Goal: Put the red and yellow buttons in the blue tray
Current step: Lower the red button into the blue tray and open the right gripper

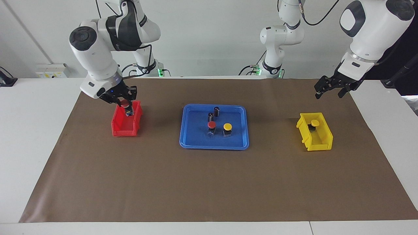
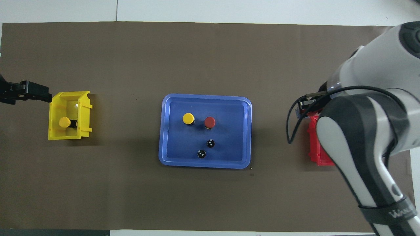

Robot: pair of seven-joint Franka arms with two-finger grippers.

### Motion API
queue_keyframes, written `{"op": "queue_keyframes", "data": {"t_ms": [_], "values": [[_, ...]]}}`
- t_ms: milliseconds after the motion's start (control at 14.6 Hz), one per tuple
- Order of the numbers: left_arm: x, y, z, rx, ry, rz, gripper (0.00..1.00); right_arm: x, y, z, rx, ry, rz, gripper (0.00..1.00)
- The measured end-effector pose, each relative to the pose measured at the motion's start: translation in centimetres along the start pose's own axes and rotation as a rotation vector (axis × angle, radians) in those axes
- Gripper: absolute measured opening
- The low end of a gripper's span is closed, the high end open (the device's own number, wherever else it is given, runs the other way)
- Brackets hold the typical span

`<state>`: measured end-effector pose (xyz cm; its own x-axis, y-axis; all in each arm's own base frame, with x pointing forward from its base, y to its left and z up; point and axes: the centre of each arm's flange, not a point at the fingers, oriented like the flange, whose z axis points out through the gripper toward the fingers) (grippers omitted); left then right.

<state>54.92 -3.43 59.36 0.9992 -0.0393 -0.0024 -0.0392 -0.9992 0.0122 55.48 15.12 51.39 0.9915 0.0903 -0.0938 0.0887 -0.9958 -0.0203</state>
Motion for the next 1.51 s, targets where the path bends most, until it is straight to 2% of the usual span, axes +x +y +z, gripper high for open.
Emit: {"op": "queue_keyframes", "data": {"t_ms": [206, 343, 618, 961, 1167, 1304, 1510], "values": [[0.0, -0.5, 0.1, 0.0, -0.001, -0.009, 1.0, 0.4, -11.8, 4.4, -0.003, 0.059, 0.045, 0.41], [-0.1, -1.2, 0.5, 0.0, -0.007, -0.019, 1.0, 0.7, -15.4, 7.7, -0.007, 0.075, 0.048, 0.41], [-0.4, -1.1, 0.7, 0.0, -0.005, -0.014, 1.0, 1.4, -15.0, 11.8, -0.016, 0.076, 0.059, 0.41], [-0.8, -1.3, 1.4, 0.001, -0.013, -0.015, 1.0, 1.0, -14.6, 14.7, -0.016, 0.082, 0.061, 0.41], [-1.1, -1.3, 1.8, 0.001, -0.013, -0.007, 1.0, 0.7, -14.4, 16.4, -0.027, 0.062, 0.062, 0.41], [-1.2, -1.3, 1.8, 0.001, -0.012, 0.002, 1.0, 0.6, -14.8, 16.5, -0.028, 0.06, 0.056, 0.55], [-1.2, -1.4, 1.8, 0.001, -0.012, 0.018, 1.0, 1.4, -14.9, 14.0, -0.021, 0.077, 0.062, 0.88]]}}
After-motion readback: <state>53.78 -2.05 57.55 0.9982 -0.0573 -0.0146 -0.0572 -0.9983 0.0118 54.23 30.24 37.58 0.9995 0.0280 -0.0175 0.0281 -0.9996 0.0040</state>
